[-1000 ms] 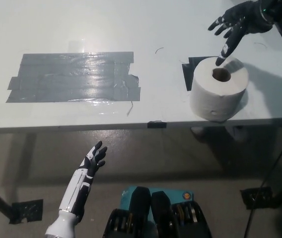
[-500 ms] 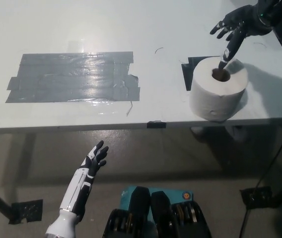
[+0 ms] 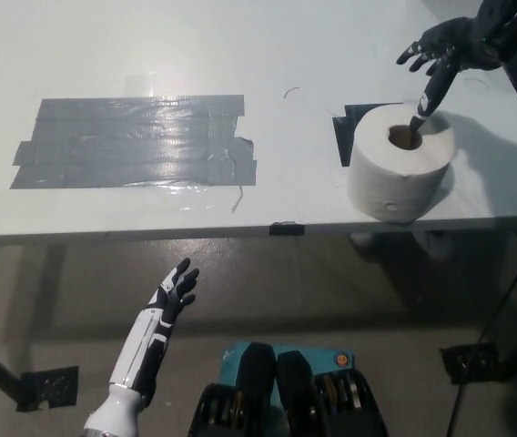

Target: A toilet paper roll is kept on the black spot on the desk infront of the robot and the robot inserts its right thumb into the hole in the centre to grab the roll. Then it passes the roll to a person.

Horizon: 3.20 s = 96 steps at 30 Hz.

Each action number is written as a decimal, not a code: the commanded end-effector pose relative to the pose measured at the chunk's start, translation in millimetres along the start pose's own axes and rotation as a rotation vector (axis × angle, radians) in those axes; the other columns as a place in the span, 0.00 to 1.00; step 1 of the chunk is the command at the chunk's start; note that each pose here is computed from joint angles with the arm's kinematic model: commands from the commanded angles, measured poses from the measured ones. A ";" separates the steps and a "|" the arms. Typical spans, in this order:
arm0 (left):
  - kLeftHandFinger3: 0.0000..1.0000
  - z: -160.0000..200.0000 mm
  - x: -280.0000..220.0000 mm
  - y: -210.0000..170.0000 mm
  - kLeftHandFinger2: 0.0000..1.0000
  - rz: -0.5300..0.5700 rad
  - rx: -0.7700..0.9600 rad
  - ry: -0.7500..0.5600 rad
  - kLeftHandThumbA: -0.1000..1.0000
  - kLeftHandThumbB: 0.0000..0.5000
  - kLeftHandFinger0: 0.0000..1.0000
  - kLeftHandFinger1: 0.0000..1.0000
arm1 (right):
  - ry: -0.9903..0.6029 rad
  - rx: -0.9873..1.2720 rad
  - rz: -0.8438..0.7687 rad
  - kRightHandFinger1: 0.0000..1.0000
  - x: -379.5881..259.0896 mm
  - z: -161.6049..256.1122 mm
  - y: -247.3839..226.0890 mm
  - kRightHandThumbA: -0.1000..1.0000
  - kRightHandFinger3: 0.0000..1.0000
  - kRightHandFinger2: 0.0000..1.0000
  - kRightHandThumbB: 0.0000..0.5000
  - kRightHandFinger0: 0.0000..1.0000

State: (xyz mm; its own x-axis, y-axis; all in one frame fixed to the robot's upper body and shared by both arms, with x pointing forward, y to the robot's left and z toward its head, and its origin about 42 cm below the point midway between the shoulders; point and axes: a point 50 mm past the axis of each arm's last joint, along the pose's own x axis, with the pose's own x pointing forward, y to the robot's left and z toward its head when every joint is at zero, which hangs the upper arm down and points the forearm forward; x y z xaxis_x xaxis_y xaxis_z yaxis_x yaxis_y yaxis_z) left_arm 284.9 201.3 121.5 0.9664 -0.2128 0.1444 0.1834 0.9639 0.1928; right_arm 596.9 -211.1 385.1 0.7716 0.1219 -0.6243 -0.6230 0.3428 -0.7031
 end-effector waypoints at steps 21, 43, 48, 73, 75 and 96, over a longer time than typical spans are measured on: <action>1.00 16.1 13.0 3.1 1.00 -0.015 0.019 -0.073 1.00 0.43 1.00 1.00 | -0.022 -0.088 -0.119 1.00 -4.1 14.2 -9.5 1.00 1.00 1.00 0.82 1.00; 1.00 20.7 20.2 3.9 1.00 -0.016 0.032 -0.084 1.00 0.49 1.00 1.00 | -0.033 -0.115 -0.128 1.00 -8.7 32.5 -11.9 1.00 1.00 1.00 0.87 1.00; 1.00 21.2 21.2 4.6 1.00 -0.019 0.035 -0.085 1.00 0.50 1.00 1.00 | -0.050 -0.126 -0.125 1.00 -12.5 35.3 -15.9 1.00 1.00 1.00 0.85 1.00; 1.00 25.6 26.7 5.1 1.00 -0.022 0.040 -0.097 1.00 0.46 1.00 1.00 | -0.019 -0.171 -0.120 1.00 -9.6 31.1 -13.1 1.00 1.00 1.00 0.89 1.00; 1.00 25.7 26.8 5.1 1.00 -0.022 0.038 -0.097 1.00 0.46 1.00 1.00 | -0.021 -0.171 -0.113 1.00 -8.5 30.5 -11.6 1.00 1.00 1.00 0.88 1.00; 1.00 27.4 30.1 6.5 1.00 -0.020 0.037 -0.099 1.00 0.50 1.00 1.00 | -0.031 -0.210 0.031 1.00 -3.7 35.6 2.3 1.00 1.00 1.00 0.92 1.00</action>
State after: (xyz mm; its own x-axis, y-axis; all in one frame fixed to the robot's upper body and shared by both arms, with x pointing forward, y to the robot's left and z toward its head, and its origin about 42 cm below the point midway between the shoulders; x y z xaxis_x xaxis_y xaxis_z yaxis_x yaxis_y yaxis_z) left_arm 305.9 197.3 141.2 0.9525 -0.2299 0.1997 0.1855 0.9581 0.2185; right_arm 595.2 -187.4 363.3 0.7383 0.1237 -0.6630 -0.6728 0.2033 -0.7113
